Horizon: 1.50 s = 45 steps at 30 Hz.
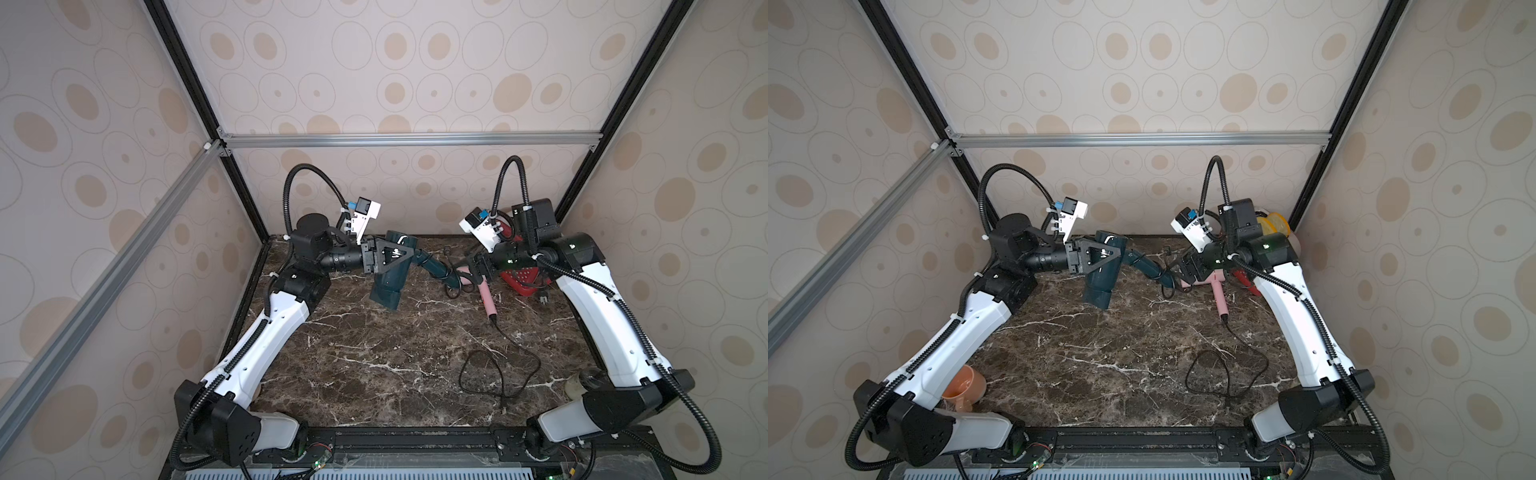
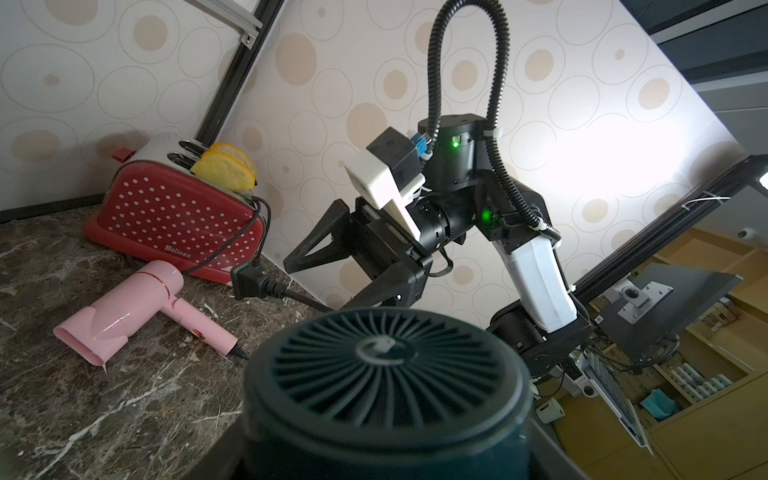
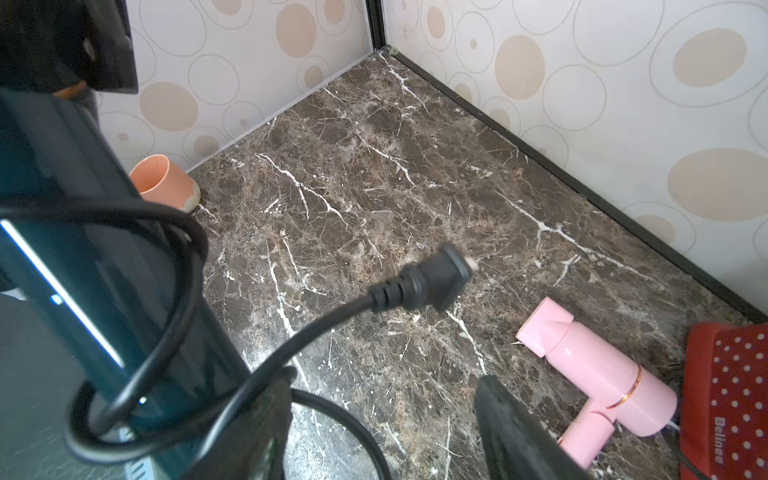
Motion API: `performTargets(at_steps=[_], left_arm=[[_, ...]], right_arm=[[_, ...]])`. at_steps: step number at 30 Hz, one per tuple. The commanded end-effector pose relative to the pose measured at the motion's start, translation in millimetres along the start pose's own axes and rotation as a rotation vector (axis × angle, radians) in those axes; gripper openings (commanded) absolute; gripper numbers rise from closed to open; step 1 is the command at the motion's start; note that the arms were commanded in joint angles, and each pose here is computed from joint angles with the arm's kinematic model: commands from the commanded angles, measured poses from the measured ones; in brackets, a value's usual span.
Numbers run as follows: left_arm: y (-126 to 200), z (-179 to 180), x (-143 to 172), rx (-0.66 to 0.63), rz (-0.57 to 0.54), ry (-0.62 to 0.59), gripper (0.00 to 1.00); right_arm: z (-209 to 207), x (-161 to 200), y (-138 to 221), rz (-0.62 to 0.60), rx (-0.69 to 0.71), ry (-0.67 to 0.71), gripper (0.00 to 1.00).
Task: Wrap the cord around the hair dryer
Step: Wrap the power cord around the hair dryer, then fold the hair dryer.
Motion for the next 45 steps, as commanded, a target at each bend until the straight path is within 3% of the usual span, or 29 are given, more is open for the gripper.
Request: performTargets(at_steps=[1, 8, 17, 27, 31, 33, 38, 40, 45], left_arm=[[0.9, -21.1, -29.0, 0.052, -0.091, -0.079, 0.0], [-2.3, -21.3, -52.0, 0.069, -0.164, -0.026, 0.0], [-6.9, -10.5, -54.3, 0.082, -0.196, 0.02, 0.0], [-11.4, -4.5, -59.8, 0.089, -0.206, 0.035, 0.0], [-11.5, -4.2, -59.9, 0.092, -0.209, 0.036, 0.0], [-10.9, -4.2, -59.2, 0.091, -0.21, 0.038, 0.0], [-10.3, -5.8, -59.4, 0.09, -0.208, 0.033, 0.0], [-10.4, -5.6, -58.9, 0.09, -0.205, 0.033, 0.0], [-10.0, -7.5, -59.7, 0.089, -0.205, 0.027, 0.0]], right_arm=[[-1.4, 14.9, -4.1, 0.076, -0.001, -0.011, 0.73], [-13.8, 26.0, -3.1, 0.106, 0.067, -0.048, 0.73], [-38.9, 23.5, 21.0, 0.047, 0.236, -0.095, 0.74], [-43.5, 29.2, 40.5, 0.049, 0.284, -0.139, 0.74], [-48.0, 25.1, 53.0, -0.003, 0.314, -0.164, 0.74], [-49.8, 22.0, 58.0, -0.027, 0.328, -0.176, 0.81], [-49.5, 13.2, 68.1, -0.066, 0.349, -0.18, 0.82], [-48.4, 10.9, 69.8, -0.071, 0.347, -0.178, 0.95], [-33.4, 1.2, 71.9, -0.115, 0.262, -0.144, 0.95]])
Point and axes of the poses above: each gripper's point midway between its finger pads, its own y axis back along the fingers, its own z axis along the line the jaws close on, x = y × z, the point moved 2 cm from there along y, back along the fingers, and after that the axes turned 7 degrees about -y, right-handed, at the moved point
